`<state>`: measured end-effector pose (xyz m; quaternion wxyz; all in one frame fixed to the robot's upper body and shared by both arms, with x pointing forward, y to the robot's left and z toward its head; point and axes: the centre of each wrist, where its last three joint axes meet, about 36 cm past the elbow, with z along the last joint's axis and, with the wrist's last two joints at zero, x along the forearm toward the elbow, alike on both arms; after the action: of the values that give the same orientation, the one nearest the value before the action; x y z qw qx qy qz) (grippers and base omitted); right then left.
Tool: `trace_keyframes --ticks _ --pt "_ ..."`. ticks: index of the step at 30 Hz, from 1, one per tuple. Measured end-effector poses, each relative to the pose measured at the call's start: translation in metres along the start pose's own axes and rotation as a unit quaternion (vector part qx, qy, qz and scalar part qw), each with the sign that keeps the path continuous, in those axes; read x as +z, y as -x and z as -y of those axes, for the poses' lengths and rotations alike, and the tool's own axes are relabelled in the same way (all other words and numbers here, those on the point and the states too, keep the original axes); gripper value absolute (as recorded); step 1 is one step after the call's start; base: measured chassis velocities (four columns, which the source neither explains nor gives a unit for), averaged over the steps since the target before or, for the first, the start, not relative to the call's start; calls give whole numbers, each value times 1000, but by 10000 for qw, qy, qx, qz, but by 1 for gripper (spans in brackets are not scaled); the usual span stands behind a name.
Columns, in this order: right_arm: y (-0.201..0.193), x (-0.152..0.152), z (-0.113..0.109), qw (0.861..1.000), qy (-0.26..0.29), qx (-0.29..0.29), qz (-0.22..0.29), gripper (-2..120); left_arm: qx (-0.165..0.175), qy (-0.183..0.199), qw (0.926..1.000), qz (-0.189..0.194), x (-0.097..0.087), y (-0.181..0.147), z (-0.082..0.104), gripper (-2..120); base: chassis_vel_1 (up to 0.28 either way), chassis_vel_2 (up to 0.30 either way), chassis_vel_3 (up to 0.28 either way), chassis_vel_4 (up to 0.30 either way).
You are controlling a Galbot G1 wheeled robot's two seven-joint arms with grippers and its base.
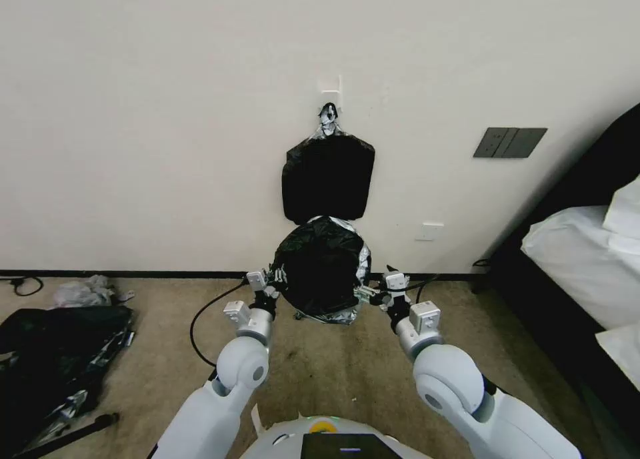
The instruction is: Place a trash bag onto the trash bin.
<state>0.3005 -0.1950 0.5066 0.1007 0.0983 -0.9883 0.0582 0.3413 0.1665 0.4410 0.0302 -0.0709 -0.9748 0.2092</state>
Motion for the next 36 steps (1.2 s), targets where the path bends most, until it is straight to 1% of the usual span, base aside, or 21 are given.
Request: trace_keyframes --ticks 6,11,17,19,20,22,24,26,27,29,30,32,33,35,36 --pt "-5 -13 14 9997 -30 189 136 98 -4 -32 10000 12 0 1 1 5 0 0 0 0" --pt "-4 -15 20 9995 10 271 142 99 -11 -70 10000 9 1 1 2 5 0 0 0 0" --pt "0 -15 25 9993 132 347 77 99 -14 -96 10000 -6 2 0 2 5 0 0 0 0" --pt "7 -11 29 9988 296 392 -57 99 -3 -134 9999 6 0 -1 1 5 0 0 0 0" --pt "7 -11 29 9988 296 392 -57 99 -3 -134 9999 6 0 -1 1 5 0 0 0 0" --pt "15 -7 34 9975 530 433 -174 99 47 -259 9997 22 -3 -2 -1 5 0 0 0 0" --pt "17 -5 36 9971 569 460 -184 99 53 -299 9995 25 -3 -2 -2 5 0 0 0 0" --pt "22 2 41 9965 671 471 -159 100 39 -466 9989 10 -6 -1 -4 5 0 0 0 0" --pt "22 2 41 9965 671 471 -159 100 39 -466 9989 10 -6 -1 -4 5 0 0 0 0" --pt "23 6 42 9964 746 392 -127 100 34 -598 9982 -14 -7 0 -4 5 0 0 0 0" --pt "26 9 44 9960 833 310 -19 100 39 -696 9976 -41 -8 0 -4 5 0 0 0 0" --pt "27 10 45 9959 864 267 34 100 41 -744 9972 -64 -8 1 -5 5 0 0 0 0" --pt "32 14 50 9954 933 115 190 100 49 -885 9959 -156 -9 1 -5 5 0 0 0 0" --pt "33 15 51 9951 955 67 235 100 52 -928 9955 -181 -10 1 -6 5 0 0 0 0" --pt "41 22 57 9932 1075 -169 425 100 65 -1141 9930 -292 -12 2 -7 5 0 0 0 0"
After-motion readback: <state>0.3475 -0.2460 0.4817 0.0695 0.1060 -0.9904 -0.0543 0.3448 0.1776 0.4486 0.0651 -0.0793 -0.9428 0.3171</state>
